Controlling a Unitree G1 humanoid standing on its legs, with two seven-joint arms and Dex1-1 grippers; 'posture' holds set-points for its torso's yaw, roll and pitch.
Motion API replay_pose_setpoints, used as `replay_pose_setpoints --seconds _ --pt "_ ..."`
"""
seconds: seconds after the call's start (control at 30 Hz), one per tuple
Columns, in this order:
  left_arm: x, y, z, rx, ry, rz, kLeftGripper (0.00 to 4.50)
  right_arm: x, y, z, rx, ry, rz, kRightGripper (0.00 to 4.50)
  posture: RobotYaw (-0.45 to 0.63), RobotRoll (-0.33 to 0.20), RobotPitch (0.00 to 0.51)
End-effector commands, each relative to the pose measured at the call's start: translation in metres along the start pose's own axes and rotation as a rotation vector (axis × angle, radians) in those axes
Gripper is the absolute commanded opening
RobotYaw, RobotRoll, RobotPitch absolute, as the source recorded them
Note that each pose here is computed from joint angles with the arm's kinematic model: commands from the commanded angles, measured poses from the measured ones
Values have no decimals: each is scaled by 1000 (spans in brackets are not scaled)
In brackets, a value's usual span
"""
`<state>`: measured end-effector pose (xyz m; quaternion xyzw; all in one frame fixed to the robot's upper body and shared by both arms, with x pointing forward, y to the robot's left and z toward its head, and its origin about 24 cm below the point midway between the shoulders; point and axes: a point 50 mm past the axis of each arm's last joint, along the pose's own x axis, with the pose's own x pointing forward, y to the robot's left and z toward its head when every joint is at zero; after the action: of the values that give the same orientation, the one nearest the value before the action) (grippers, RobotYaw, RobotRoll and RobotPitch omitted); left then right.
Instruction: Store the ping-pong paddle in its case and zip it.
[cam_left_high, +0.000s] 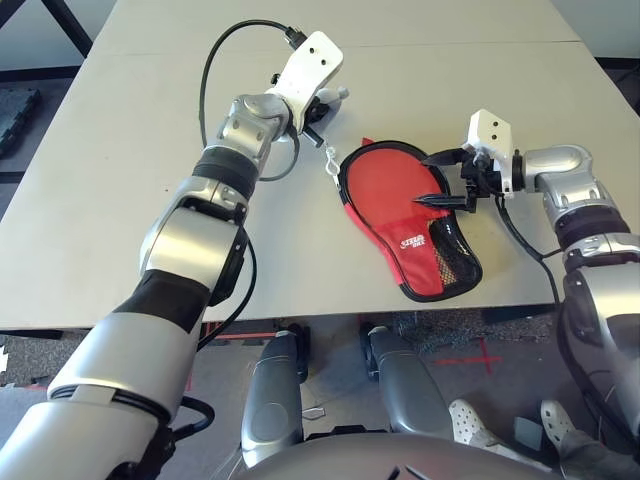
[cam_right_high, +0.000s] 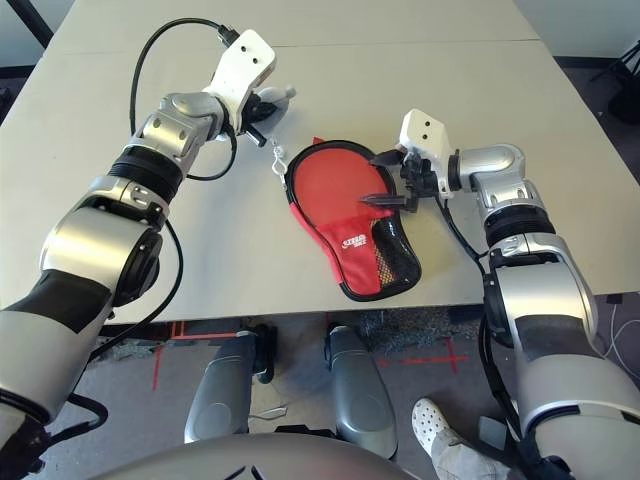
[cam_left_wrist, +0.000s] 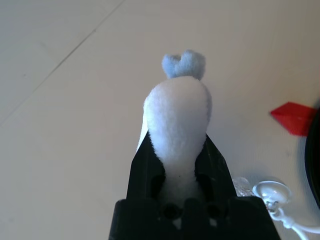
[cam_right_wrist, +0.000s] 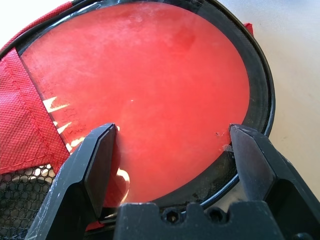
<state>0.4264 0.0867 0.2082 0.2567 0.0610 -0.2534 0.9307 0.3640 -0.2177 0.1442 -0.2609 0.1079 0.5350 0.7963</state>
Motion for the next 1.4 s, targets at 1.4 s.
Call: replay_pose_setpoints --seconds 1.4 --pt "24 -125 52 -19 -344 -282 660 6 27 -41 132 104 13 4500 -131 0 269"
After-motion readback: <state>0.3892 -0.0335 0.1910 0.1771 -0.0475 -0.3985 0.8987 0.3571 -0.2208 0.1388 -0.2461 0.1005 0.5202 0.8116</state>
